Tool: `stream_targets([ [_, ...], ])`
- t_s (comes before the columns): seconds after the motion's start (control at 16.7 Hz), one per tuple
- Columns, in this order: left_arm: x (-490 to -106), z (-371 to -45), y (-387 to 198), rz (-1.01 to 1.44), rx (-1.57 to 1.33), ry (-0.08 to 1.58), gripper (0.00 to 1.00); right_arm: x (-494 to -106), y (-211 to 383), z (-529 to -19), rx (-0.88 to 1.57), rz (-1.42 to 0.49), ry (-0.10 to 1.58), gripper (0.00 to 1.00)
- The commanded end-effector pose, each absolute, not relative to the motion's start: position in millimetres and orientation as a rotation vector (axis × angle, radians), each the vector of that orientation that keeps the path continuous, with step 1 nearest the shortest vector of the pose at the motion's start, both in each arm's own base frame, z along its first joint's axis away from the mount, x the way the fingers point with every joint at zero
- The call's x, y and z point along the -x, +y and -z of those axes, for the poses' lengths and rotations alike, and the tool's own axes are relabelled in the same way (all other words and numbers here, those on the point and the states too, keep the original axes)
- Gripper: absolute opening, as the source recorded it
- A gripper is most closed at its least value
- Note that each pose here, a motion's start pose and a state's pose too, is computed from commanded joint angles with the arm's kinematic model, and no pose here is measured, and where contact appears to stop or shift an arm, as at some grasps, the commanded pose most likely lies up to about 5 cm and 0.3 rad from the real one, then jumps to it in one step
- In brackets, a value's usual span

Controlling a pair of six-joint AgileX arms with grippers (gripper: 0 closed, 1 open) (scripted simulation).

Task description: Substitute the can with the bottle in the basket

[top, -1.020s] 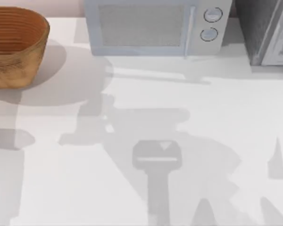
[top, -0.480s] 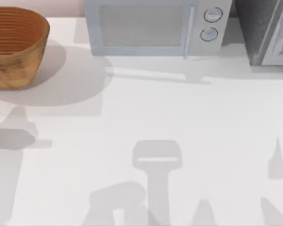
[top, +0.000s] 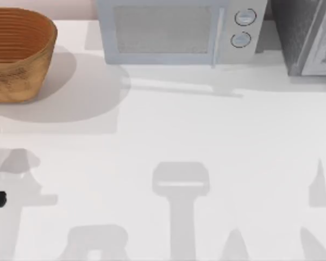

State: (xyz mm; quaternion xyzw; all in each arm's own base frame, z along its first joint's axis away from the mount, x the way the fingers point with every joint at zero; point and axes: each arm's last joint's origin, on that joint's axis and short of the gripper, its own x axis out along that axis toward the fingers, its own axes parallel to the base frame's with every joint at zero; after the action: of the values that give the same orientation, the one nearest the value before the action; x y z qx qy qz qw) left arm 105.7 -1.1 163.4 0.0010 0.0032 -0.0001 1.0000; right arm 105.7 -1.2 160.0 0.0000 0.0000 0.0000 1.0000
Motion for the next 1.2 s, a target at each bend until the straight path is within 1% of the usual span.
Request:
stream_targets([
  [0.42, -106, -159, -1, -0.003, -0.002, 0.006, 0.00, -106, -1, -160, 0.000, 0.000, 0.000, 1.00],
  [0.6, -108, -163, -4, 0.048, -0.004, 0.024, 0.00, -106, -1, -160, 0.000, 0.000, 0.000, 1.00],
  [0.9, -123, -184, -20, 0.290, -0.009, 0.080, 0.00, -106, -1, -160, 0.000, 0.000, 0.000, 1.00],
  [1.2, -162, -211, -46, 0.598, -0.007, 0.121, 0.00, -106, -1, -160, 0.000, 0.000, 0.000, 1.00],
])
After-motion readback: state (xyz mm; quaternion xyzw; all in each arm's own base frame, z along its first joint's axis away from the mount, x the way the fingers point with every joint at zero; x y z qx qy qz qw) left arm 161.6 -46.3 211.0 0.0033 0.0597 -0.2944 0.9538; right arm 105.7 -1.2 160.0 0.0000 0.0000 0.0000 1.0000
